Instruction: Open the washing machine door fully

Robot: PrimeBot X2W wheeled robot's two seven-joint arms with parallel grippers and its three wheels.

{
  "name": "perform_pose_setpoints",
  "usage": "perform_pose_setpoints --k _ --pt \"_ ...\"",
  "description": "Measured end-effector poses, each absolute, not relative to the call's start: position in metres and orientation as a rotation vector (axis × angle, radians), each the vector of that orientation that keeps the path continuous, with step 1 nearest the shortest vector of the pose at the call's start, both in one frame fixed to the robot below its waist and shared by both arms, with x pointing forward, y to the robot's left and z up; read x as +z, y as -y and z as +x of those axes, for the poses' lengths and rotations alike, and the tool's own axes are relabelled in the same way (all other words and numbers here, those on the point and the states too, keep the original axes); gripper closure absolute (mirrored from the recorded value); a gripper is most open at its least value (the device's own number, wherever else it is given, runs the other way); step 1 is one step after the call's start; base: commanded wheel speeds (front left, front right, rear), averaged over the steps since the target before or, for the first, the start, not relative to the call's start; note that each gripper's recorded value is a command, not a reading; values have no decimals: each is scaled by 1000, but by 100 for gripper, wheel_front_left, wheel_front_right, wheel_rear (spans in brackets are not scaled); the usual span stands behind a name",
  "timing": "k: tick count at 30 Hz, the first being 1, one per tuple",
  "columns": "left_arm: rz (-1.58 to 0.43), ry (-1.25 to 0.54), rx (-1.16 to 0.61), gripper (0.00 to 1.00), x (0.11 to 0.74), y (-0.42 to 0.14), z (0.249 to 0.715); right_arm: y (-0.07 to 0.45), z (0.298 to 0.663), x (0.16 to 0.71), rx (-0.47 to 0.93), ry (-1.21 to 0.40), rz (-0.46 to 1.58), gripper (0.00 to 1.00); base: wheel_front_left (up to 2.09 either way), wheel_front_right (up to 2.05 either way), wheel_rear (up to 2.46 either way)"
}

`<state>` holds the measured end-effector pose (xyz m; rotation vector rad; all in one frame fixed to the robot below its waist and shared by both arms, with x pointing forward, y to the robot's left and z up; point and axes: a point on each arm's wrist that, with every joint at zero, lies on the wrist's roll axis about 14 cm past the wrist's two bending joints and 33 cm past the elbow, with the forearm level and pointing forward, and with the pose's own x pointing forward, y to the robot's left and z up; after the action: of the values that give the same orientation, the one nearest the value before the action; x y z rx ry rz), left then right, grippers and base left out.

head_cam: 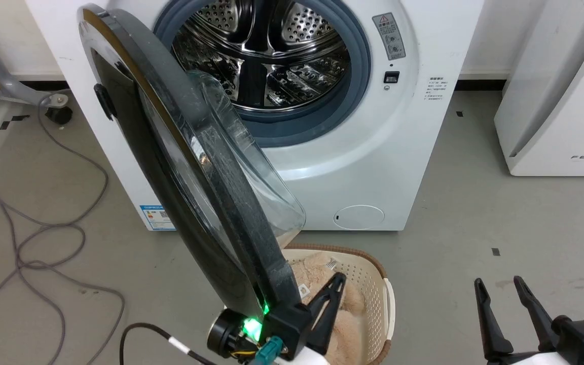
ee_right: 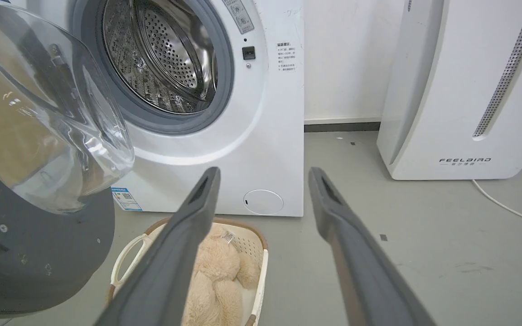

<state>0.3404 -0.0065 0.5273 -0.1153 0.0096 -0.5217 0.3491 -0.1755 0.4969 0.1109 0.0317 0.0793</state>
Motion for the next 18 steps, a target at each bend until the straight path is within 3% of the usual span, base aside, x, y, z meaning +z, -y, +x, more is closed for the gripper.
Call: perform_pose_setpoints --k 18 --pt "-148 -35 -354 100 522 -29 335 168 357 499 107 -26 100 0 0 0 0"
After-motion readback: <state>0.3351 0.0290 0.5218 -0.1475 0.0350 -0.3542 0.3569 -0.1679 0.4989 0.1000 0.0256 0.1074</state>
